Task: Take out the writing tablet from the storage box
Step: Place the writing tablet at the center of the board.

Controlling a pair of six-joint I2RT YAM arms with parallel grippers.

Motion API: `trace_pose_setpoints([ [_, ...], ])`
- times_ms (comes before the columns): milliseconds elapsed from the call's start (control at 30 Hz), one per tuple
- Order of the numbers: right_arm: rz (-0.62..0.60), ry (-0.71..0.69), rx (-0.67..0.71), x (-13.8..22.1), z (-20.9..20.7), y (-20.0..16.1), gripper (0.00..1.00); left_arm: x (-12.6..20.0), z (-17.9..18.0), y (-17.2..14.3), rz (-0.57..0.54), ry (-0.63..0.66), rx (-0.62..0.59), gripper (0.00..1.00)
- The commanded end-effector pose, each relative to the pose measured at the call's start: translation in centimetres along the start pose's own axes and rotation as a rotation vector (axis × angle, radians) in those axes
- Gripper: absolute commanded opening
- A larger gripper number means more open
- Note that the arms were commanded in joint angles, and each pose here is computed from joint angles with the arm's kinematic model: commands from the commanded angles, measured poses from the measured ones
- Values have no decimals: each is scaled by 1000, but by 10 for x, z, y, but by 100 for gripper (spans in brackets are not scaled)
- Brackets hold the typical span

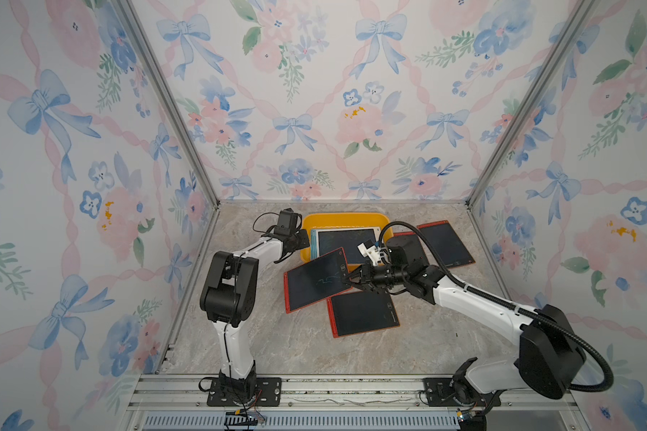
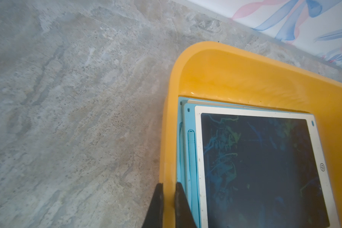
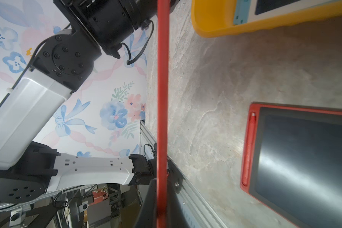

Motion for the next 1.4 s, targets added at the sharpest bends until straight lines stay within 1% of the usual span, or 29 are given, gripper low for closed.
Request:
trace_pose_setpoints([
  [0,-47,162,-2,-27,17,9,6,3,3,-9,46,16,25,0],
  [267,6,158,-78,-77,-6,-8,6,4,4,-10,47,20,22,0],
  [400,36,136,-93,-93,-18,-19,6,4,4,-11,49,20,20,0],
  [667,85,85,-122,-108,-39,-38,6,4,4,-12,52,22,16,0],
  [967,128,62,-152,-127,-62,-48,7,3,5,-14,57,25,17,0],
  [1200,155,67,-196,-138,-75,-49,10,3,5,-15,59,24,15,0],
  [1367,208,13,-216,-148,-86,-55,13,2,6,-17,64,26,15,0],
])
Point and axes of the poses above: each gripper's point midway between its finger pads, its own x axis back along the fingers, its own z axis along the line the jaws close on, y = z × x, the point moved 8 cm from there along x, back along the fingers, and after that the axes turned 9 degrees about -x, right-handed, at the moved point
